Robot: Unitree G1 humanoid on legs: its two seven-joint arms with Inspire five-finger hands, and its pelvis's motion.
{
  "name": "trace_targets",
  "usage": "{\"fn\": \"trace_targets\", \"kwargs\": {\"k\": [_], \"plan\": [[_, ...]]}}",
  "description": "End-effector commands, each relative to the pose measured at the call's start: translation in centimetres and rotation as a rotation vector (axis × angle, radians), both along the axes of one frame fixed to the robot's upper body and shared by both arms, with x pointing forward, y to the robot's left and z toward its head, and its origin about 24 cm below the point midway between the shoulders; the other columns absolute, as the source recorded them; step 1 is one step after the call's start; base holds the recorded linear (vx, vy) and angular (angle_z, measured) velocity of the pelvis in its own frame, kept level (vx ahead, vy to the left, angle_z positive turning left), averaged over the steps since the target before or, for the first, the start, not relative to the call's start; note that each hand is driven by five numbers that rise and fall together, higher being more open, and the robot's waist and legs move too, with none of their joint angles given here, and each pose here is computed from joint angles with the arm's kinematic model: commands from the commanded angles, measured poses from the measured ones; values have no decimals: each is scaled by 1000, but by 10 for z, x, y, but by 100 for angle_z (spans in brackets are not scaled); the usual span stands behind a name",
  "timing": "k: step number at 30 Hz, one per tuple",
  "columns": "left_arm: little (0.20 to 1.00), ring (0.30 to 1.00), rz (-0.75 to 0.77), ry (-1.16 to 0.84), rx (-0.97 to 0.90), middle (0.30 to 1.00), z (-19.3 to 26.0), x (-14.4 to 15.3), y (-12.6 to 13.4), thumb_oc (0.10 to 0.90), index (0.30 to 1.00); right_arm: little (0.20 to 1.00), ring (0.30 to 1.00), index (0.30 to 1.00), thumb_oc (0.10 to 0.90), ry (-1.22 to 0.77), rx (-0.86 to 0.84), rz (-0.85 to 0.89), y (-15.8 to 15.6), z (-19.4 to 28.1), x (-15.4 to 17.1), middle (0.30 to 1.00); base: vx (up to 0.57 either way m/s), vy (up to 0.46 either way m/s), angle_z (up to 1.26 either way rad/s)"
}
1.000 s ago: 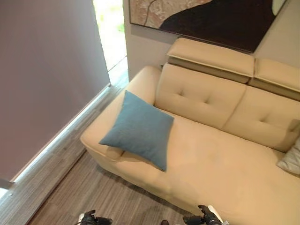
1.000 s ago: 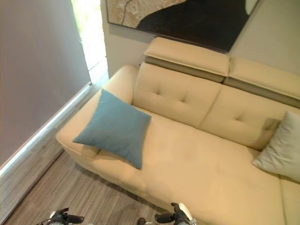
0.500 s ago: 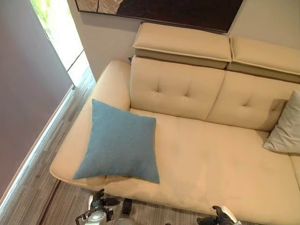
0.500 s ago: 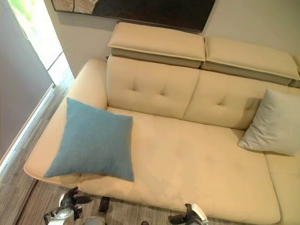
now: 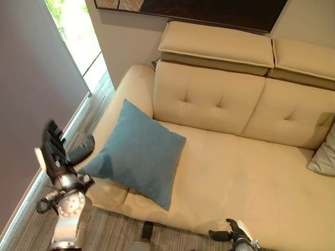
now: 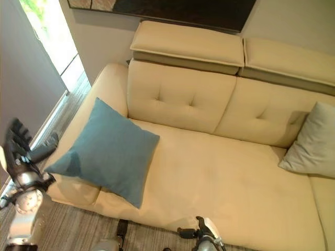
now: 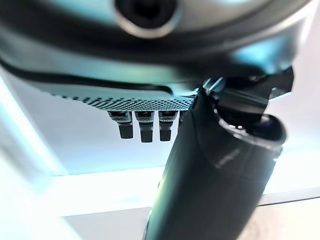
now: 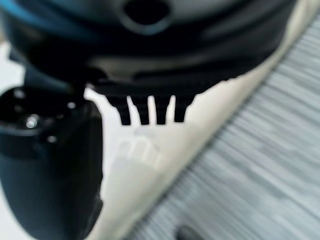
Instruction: Pick up all the scattered cushions and arrange them neatly on the sofa.
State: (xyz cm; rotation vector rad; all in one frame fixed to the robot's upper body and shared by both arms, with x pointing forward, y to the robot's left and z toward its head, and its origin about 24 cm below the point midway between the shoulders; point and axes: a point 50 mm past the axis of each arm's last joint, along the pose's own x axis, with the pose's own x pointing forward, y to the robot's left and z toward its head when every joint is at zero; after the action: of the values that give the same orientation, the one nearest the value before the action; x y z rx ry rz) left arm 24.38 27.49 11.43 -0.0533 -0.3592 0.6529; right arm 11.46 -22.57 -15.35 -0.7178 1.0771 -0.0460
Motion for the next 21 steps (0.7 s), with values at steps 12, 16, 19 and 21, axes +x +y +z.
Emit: {"fn": "trace_targets", "kwargs": {"k": [12, 16, 19, 21], "plan": [[900, 900, 109, 171, 138, 900, -9, 25, 38, 800, 900, 900, 900, 900, 800, -6, -89, -13, -32, 9, 6, 900, 12, -7, -3], [900, 900, 80, 288, 108, 900, -20, 46, 42, 800, 900, 900, 900, 900, 800, 6, -102, -4, -36, 11, 6, 900, 0, 0, 0], [900, 900, -32, 365, -1, 900, -36, 58, 36, 800, 900, 900, 900, 900, 800, 34, -108, 15, -38, 11, 5, 900, 0, 0, 0], [900, 900, -41, 413, 58, 900, -32, 64, 40, 800, 900, 900, 900, 900, 800, 45, -105, 23, -37, 10, 5, 900, 4, 4, 2]]}}
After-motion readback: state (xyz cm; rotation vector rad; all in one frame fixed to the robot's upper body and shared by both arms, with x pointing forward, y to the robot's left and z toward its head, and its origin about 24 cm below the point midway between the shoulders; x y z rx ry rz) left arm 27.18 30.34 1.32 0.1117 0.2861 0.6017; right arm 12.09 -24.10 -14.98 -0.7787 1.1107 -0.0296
